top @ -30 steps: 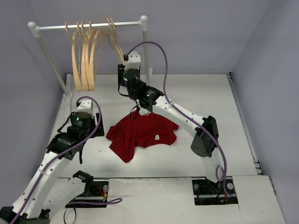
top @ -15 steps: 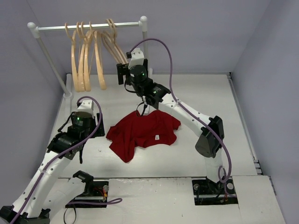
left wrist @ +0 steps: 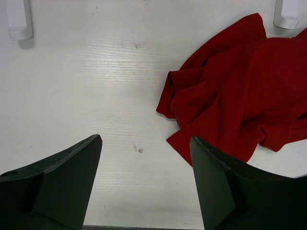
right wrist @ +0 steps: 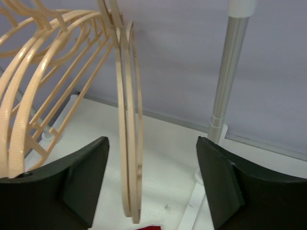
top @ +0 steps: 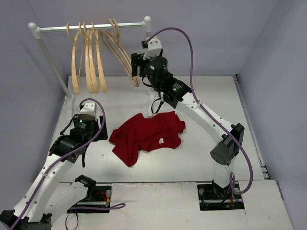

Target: Place the t-shirt on the hanger

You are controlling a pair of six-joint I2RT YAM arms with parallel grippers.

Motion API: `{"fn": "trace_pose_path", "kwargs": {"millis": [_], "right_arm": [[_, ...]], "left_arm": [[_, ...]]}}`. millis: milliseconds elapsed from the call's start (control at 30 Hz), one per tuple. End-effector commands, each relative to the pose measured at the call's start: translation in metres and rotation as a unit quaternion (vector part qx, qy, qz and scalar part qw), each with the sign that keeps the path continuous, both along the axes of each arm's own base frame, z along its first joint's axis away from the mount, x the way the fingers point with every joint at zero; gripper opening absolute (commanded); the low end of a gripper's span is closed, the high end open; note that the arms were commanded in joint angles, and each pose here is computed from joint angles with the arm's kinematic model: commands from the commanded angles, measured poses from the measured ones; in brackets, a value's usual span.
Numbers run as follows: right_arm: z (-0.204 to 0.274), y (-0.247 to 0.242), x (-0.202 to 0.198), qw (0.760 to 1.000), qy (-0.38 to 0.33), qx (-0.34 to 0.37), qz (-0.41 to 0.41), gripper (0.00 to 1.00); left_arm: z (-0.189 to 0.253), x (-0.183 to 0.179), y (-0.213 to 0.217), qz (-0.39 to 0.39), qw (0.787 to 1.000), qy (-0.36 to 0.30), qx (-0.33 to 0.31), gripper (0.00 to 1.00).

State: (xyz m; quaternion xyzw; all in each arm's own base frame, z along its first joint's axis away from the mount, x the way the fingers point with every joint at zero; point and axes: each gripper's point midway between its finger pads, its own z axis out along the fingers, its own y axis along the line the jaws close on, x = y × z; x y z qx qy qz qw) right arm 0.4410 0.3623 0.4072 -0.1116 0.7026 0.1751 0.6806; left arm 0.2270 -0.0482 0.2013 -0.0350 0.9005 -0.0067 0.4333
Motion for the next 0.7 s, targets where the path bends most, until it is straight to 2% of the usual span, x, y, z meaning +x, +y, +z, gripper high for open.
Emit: {"fn": "trace_pose_path", "kwargs": {"millis": [0,67,133,667], "right_arm": [[0.039,-0.015,-0.002,0.999,-0.042,0.032,0.007,0.66],[0.032,-0.007,-0.001,0.999,-0.038,0.025,0.026,0.58],[0.026,-0.002,-0.001,0.998,-0.037,0.017,0.038,0.57],[0.009,0.009,0.005,0.997,-0.024,0.018,0.067,0.56]], "left_arm": [[0.012,0.011,-0.002,0.006,1.000,-0.024,-0.010,0.70],[0.012,0.011,-0.002,0.005,1.000,-0.023,-0.009,0.70],[0.011,0.011,-0.002,0.005,1.000,-0.021,-0.009,0.70],[0.010,0.011,-0.003,0.003,1.000,-0.020,-0.010,0.70]]}}
